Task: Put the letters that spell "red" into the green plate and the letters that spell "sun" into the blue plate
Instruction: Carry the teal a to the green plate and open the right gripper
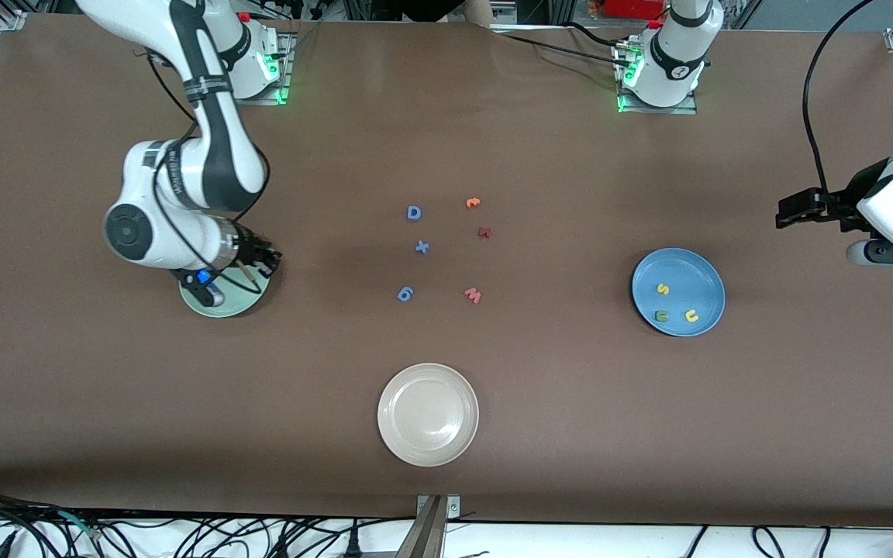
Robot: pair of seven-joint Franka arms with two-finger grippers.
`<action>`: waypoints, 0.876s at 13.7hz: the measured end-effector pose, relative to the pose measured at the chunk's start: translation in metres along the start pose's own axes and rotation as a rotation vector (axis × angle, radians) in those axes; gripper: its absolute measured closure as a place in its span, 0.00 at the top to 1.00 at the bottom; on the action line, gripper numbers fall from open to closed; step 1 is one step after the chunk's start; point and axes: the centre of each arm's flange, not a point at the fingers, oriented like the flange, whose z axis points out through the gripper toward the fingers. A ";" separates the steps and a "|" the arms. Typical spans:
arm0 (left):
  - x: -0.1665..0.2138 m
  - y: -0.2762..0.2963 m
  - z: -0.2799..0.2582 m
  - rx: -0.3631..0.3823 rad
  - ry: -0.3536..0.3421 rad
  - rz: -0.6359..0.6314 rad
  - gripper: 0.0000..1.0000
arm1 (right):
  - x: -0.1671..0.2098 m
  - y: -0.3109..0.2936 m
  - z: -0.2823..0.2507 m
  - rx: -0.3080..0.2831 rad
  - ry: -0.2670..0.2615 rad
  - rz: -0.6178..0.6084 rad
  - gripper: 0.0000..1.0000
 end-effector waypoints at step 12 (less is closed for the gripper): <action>0.003 -0.005 0.004 0.000 -0.006 -0.008 1.00 | 0.080 0.038 0.085 -0.120 0.028 -0.066 0.26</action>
